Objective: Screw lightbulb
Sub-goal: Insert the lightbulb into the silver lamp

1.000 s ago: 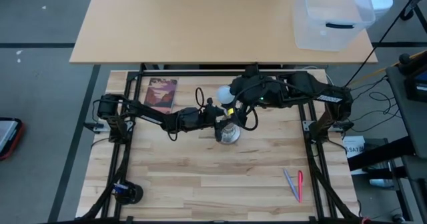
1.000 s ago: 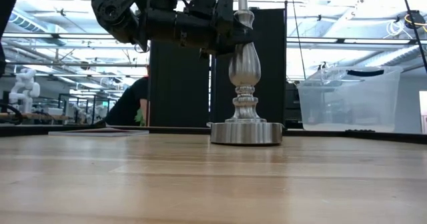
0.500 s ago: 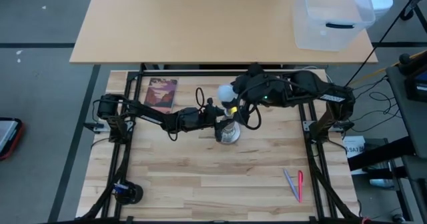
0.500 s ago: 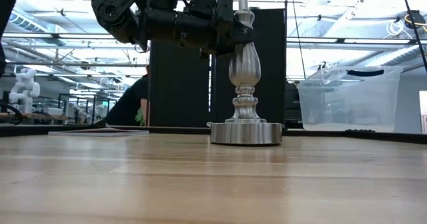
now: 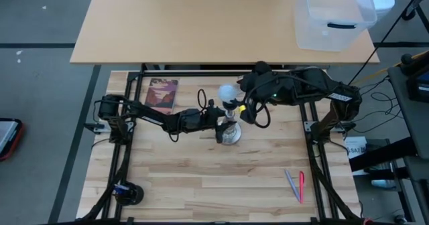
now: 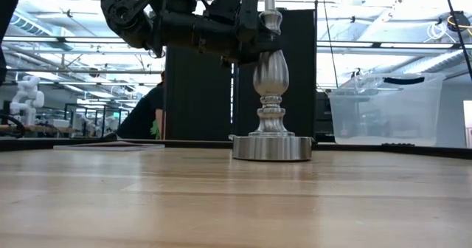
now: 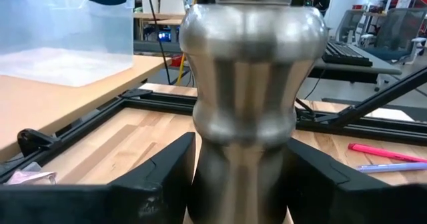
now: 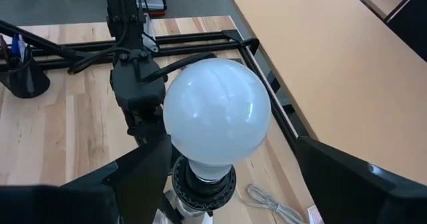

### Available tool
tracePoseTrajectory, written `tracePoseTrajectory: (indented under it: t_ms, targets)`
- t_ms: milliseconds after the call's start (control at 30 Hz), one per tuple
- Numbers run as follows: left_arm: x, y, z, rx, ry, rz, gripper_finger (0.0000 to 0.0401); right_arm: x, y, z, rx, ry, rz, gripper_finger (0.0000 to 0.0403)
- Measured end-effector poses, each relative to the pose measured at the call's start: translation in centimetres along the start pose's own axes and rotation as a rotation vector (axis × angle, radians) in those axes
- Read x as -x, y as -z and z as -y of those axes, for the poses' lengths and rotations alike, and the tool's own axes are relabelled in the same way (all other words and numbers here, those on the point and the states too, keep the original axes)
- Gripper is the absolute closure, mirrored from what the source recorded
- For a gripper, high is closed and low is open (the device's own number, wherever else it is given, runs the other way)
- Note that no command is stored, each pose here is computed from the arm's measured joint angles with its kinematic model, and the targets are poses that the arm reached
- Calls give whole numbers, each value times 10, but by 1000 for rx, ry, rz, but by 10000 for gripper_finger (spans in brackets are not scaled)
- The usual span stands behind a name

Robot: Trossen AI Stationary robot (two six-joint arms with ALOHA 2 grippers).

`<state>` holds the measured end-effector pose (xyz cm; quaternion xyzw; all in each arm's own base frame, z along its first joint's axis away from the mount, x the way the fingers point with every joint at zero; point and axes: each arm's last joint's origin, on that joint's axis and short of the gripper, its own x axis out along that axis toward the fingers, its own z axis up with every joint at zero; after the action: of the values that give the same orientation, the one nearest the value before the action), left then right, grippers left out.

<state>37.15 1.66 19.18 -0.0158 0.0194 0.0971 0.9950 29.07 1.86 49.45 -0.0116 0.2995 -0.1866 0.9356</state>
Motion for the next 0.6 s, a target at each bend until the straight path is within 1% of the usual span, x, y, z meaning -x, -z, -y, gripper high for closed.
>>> tracePoseTrajectory:
  t_ms: [333,467,600]
  targets:
    - [1,-3,0,-39,-1,7,200,0,2,0,41,-2,-19,90]
    - [1,-4,0,-44,-1,8,199,5,2,3,61,-5,-10,90]
    - [1,-4,0,-43,-3,6,185,14,3,7,58,-7,2,90]
